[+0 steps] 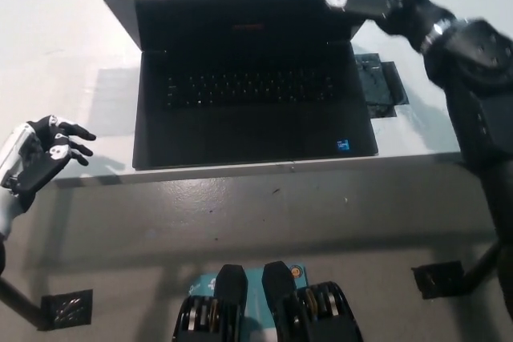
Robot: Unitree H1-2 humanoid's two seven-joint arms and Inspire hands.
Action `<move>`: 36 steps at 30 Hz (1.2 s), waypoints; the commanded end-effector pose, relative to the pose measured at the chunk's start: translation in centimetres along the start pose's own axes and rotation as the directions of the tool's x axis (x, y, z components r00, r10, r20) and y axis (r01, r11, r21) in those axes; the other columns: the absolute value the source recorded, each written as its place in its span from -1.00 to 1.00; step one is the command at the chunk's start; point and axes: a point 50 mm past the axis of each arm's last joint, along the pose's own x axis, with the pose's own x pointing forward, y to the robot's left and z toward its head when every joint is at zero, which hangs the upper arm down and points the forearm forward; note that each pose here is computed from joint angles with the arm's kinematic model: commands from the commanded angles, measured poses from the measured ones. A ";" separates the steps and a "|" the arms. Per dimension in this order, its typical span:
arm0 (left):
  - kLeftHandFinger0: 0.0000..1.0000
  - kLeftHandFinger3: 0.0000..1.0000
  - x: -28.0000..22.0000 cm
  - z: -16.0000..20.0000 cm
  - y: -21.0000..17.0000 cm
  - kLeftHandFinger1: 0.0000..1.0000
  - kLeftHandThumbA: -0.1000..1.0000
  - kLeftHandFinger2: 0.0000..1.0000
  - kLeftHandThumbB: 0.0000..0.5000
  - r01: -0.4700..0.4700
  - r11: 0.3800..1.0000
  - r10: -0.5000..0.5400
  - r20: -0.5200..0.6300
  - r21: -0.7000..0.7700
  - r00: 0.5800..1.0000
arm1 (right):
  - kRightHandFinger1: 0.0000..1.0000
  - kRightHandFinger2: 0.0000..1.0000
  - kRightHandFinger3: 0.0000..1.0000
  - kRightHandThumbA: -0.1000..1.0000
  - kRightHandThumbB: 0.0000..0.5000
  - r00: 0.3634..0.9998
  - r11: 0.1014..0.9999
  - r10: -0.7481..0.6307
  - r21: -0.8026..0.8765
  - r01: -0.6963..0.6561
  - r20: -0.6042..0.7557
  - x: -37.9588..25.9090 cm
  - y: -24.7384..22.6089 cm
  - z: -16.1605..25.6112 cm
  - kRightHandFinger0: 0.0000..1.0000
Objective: The robot uses its right hand to push down on the lid of a laptop kept in the middle of the desk to close it
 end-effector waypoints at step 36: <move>-0.07 0.06 1.1 2.8 1.8 -0.08 -1.00 0.07 -0.52 -0.009 0.999 0.006 0.065 0.036 0.998 | 1.00 0.92 1.00 -0.14 -0.13 0.987 0.918 -0.048 0.382 0.104 -0.153 -11.5 6.4 -11.5 1.00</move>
